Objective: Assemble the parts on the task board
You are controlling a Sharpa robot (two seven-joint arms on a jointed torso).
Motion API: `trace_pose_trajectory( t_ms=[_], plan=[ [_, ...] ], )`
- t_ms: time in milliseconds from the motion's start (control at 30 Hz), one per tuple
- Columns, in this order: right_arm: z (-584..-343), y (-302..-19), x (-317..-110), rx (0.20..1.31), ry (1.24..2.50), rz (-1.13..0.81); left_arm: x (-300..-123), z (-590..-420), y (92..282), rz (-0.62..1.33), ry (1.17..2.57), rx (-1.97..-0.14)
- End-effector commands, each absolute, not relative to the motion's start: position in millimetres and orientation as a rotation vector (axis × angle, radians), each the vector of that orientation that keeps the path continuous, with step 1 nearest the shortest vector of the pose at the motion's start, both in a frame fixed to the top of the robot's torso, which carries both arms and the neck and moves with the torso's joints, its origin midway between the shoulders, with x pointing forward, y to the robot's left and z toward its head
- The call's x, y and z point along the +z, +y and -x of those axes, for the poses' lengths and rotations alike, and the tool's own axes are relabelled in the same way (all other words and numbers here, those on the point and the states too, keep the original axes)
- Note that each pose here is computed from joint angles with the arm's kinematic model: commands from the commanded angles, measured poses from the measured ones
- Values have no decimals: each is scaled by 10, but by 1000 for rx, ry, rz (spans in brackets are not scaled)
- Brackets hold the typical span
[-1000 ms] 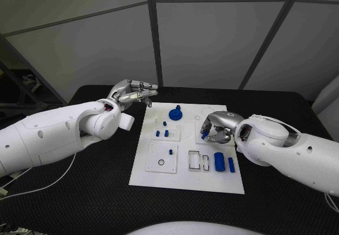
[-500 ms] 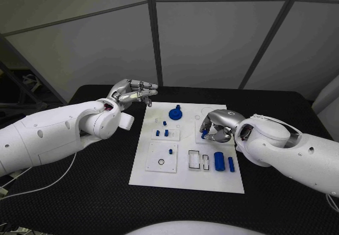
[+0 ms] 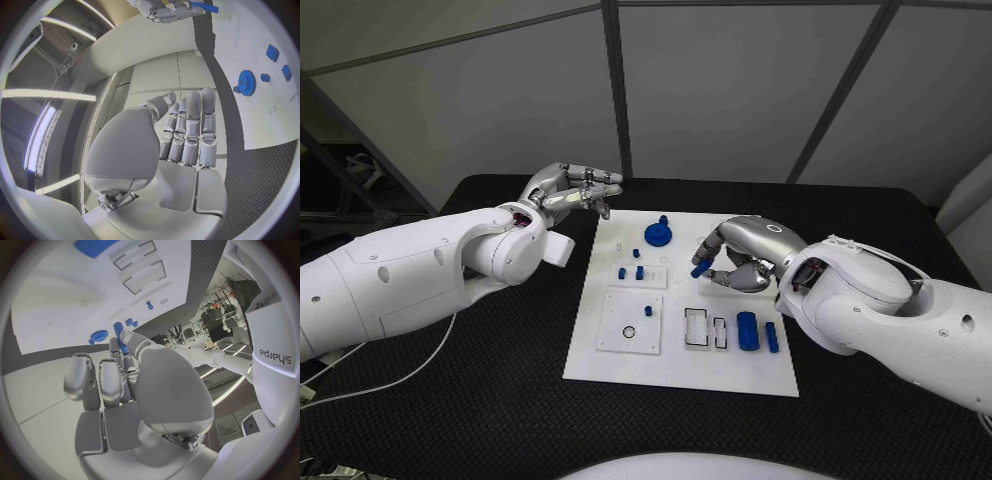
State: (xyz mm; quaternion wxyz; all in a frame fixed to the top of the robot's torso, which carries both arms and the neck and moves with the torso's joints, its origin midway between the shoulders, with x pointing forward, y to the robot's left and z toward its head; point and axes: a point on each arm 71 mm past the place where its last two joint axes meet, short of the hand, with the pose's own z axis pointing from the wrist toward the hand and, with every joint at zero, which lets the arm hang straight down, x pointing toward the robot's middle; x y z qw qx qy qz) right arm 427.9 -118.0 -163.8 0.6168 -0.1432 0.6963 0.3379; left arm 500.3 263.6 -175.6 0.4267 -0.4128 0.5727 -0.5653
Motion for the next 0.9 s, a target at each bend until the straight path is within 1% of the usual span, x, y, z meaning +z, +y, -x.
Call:
trace_pose_trajectory(
  t_ms=[33, 233, 400, 500, 533, 667, 900],
  plan=[
    [-4230, -1010, -1579, 865, 1571, 321, -1747, -5006, 2609, 1027, 1435, -1428],
    [-4151, -614, -1593, 967, 1573, 363, -1750, -5013, 2566, 1025, 1440, -1438],
    [-4069, -396, -1671, 1030, 1594, 393, -1751, -5015, 2545, 1024, 1443, -1442],
    [-4029, -323, -1741, 1046, 1616, 411, -1751, -5015, 2538, 1024, 1443, -1442],
    [-4002, -282, -1799, 1051, 1634, 425, -1750, -5015, 2532, 1024, 1444, -1443],
    [-3967, -210, -1926, 1050, 1673, 455, -1748, -5015, 2508, 1023, 1446, -1447],
    [-3965, -181, -2072, 1024, 1714, 489, -1749, -5018, 2501, 1023, 1446, -1447]
  ],
)
